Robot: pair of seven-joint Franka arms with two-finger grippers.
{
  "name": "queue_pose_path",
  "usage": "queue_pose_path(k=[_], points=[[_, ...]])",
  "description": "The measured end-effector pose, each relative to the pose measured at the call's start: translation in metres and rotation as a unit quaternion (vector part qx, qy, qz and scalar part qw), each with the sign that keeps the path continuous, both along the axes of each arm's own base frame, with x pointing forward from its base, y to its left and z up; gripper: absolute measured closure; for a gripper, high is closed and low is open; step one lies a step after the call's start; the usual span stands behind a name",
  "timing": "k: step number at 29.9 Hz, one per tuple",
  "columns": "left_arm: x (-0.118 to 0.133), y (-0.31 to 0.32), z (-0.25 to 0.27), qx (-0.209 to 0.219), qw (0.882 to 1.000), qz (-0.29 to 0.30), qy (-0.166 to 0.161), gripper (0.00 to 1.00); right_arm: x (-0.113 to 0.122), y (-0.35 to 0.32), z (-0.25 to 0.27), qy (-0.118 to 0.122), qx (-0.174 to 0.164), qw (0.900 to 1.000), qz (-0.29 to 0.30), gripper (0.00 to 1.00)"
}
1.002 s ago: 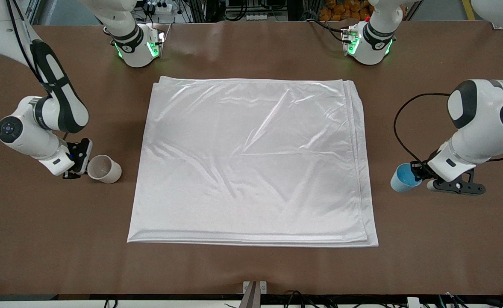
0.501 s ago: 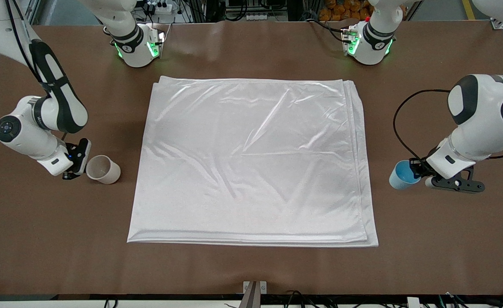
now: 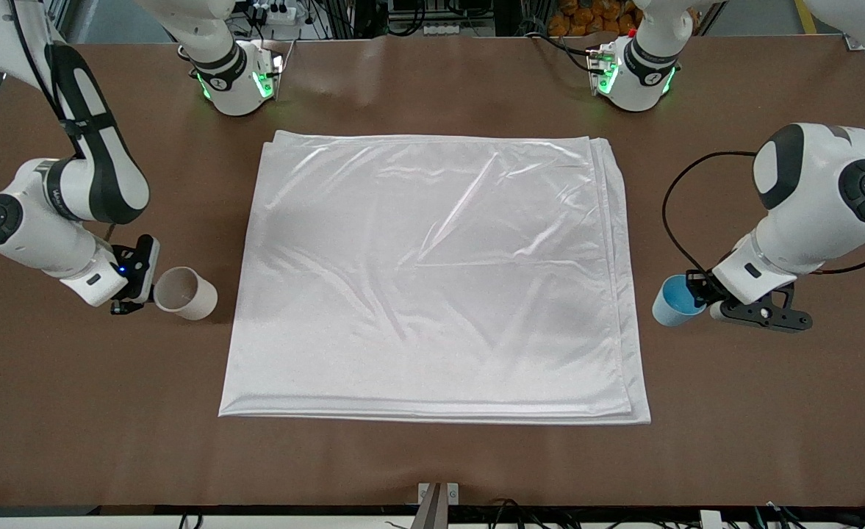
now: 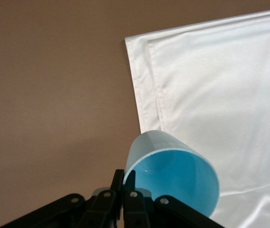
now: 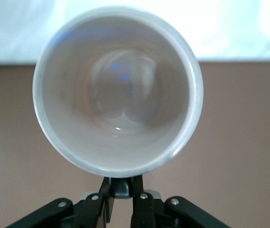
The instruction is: Place blue cup into white mug on cloth
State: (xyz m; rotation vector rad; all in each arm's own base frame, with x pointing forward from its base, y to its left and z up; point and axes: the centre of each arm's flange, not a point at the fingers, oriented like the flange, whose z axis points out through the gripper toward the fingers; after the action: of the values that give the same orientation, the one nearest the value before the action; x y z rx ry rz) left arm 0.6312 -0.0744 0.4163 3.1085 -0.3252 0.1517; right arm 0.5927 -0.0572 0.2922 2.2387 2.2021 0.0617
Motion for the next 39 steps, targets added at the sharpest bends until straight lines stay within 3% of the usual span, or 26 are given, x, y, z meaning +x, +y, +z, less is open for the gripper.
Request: queue_pose_path(k=[6,17,39], points=[[-0.001,-0.023,0.019,-0.002,1.000,-0.016,0.011,0.96,0.015,0.053,0.023,-0.004,0.015,1.000,0.015,0.81],[-0.010,-0.068,0.033,-0.012,1.000,-0.004,0.022,0.96,0.010,0.169,0.034,0.004,0.019,1.000,-0.002,0.81],[-0.026,-0.105,0.032,-0.011,0.998,0.037,0.050,0.96,-0.038,0.358,0.025,0.010,-0.005,0.997,-0.078,0.81]])
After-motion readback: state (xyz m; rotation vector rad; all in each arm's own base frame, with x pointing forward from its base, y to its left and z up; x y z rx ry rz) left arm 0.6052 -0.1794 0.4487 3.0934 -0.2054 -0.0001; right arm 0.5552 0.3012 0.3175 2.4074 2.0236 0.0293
